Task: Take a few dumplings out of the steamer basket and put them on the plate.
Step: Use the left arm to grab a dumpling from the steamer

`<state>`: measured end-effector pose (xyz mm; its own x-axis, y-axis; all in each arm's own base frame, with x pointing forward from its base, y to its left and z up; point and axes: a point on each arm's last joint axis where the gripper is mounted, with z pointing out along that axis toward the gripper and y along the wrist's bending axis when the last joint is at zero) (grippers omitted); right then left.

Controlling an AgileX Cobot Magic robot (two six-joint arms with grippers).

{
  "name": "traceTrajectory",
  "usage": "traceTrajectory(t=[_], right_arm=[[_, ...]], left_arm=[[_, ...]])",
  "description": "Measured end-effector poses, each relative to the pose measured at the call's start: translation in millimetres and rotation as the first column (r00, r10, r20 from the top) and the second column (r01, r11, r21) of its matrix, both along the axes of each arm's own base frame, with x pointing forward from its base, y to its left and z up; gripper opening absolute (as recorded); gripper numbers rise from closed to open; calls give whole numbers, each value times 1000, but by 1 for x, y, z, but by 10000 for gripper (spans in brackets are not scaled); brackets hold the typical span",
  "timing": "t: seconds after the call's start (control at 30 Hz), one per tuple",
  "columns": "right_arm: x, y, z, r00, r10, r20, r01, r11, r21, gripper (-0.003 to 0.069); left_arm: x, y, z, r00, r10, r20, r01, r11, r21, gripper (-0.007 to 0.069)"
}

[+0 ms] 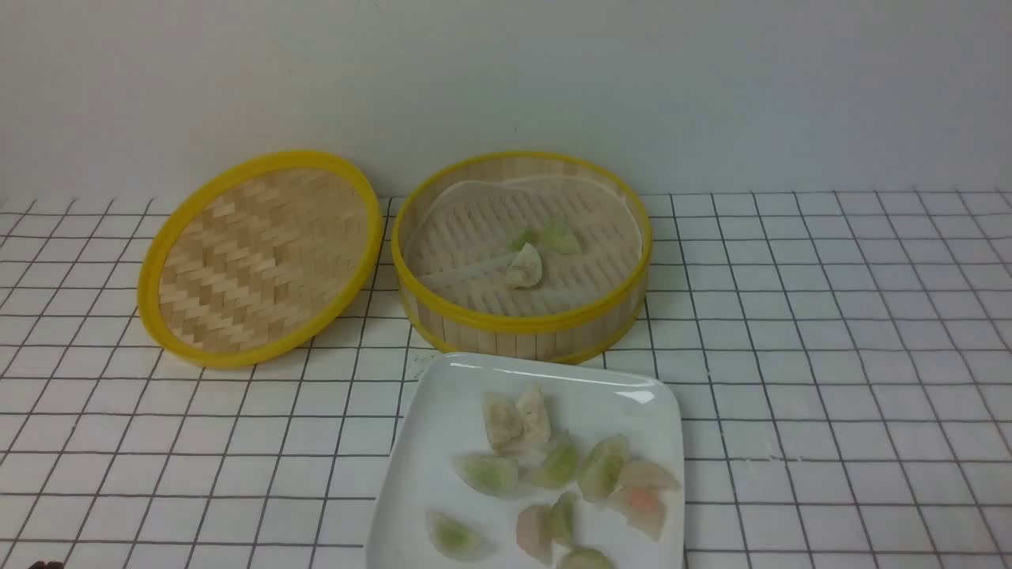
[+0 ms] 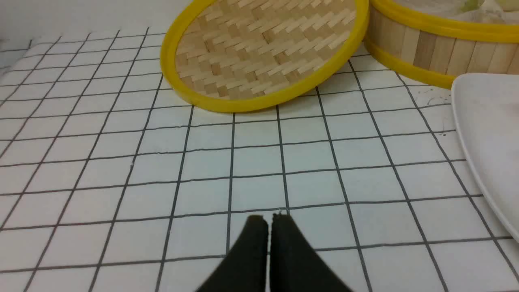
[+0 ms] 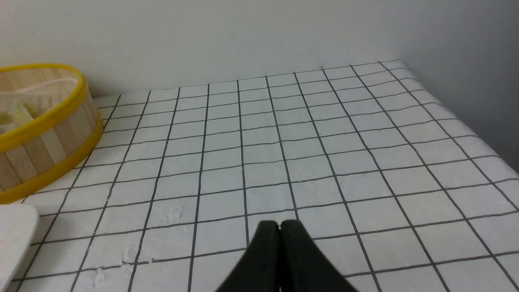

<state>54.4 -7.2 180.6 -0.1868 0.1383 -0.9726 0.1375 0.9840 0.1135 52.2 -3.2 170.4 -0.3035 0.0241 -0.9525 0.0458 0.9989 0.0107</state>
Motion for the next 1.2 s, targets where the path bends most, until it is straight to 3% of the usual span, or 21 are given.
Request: traceTrajectory(t=[0.7,0.8,0.93,1.03,1.2], right_arm=[[0,0,0,1000,0,0,0,1000,0,-15],[0,0,0,1000,0,0,0,1000,0,-15],[0,0,0,1000,0,0,0,1000,0,-15],[0,0,0,1000,0,0,0,1000,0,-15],[0,0,0,1000,0,0,0,1000,0,-15]], left_arm=[[0,0,1,1000,3,8,-2,1000,-18,-6],[2,-3,6,998,34,58,-19,972,-233,-6],[4,-4,19,982,111,154,-12,847,-532,-6],[4,2,33,941,206,269,13,771,-637,-6],[2,13,48,855,327,403,43,730,-682,-6]])
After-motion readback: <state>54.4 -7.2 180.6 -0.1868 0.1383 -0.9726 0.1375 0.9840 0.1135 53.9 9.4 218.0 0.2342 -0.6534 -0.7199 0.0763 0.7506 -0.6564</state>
